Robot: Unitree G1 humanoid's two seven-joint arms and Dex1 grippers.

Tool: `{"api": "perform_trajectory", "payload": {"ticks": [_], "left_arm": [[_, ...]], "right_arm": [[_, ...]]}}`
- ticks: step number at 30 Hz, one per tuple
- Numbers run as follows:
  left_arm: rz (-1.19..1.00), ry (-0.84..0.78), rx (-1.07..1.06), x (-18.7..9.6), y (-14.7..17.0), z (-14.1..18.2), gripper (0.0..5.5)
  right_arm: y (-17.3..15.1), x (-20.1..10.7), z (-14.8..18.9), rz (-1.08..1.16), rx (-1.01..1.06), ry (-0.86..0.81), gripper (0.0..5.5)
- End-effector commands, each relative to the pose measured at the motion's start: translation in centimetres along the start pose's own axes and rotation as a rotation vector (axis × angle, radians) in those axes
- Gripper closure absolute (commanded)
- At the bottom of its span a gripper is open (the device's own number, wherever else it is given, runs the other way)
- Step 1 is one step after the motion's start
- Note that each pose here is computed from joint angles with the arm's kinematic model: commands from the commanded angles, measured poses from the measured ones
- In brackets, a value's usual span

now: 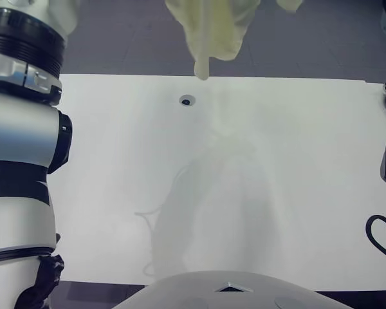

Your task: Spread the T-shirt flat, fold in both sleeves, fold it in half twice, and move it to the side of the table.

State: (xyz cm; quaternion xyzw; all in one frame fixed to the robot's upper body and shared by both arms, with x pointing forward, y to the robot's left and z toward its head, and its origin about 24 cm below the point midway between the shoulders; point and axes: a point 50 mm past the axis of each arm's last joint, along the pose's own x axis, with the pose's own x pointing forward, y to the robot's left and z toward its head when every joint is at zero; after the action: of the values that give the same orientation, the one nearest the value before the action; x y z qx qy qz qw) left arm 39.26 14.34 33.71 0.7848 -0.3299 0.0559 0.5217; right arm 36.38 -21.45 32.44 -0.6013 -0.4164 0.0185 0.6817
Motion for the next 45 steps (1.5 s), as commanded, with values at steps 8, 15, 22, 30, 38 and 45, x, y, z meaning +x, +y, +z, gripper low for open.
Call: {"api": "perform_trajectory", "payload": {"ticks": [8,15,22,30,38,45], "left_arm": [[-0.967,-0.500,-0.822,-28.7,-8.9,16.7,5.50],[-1.022,-0.591,-0.773,-29.9,-3.3,14.9,5.50],[-1.331,-0.725,-0.797,-34.4,-2.0,16.9,5.50],[-1.491,-0.734,-0.878,-36.1,-1.7,17.5,4.88],[-1.583,-0.738,-1.243,-35.9,-0.1,16.6,3.50],[-1.384,-0.650,-1.535,-31.7,-0.5,12.0,2.39]], "right_arm": [[13.7,-23.8,12.9,0.940,0.858,-0.194,5.49],[9.9,-25.6,16.8,1.270,1.178,-0.293,5.49],[8.4,-27.2,18.1,1.521,1.320,-0.224,5.49],[8.9,-27.7,16.2,1.579,1.348,-0.108,4.23],[7.2,-26.3,14.5,1.448,1.551,-0.111,2.92],[9.0,-21.7,11.3,1.081,1.368,-0.032,1.85]]}}
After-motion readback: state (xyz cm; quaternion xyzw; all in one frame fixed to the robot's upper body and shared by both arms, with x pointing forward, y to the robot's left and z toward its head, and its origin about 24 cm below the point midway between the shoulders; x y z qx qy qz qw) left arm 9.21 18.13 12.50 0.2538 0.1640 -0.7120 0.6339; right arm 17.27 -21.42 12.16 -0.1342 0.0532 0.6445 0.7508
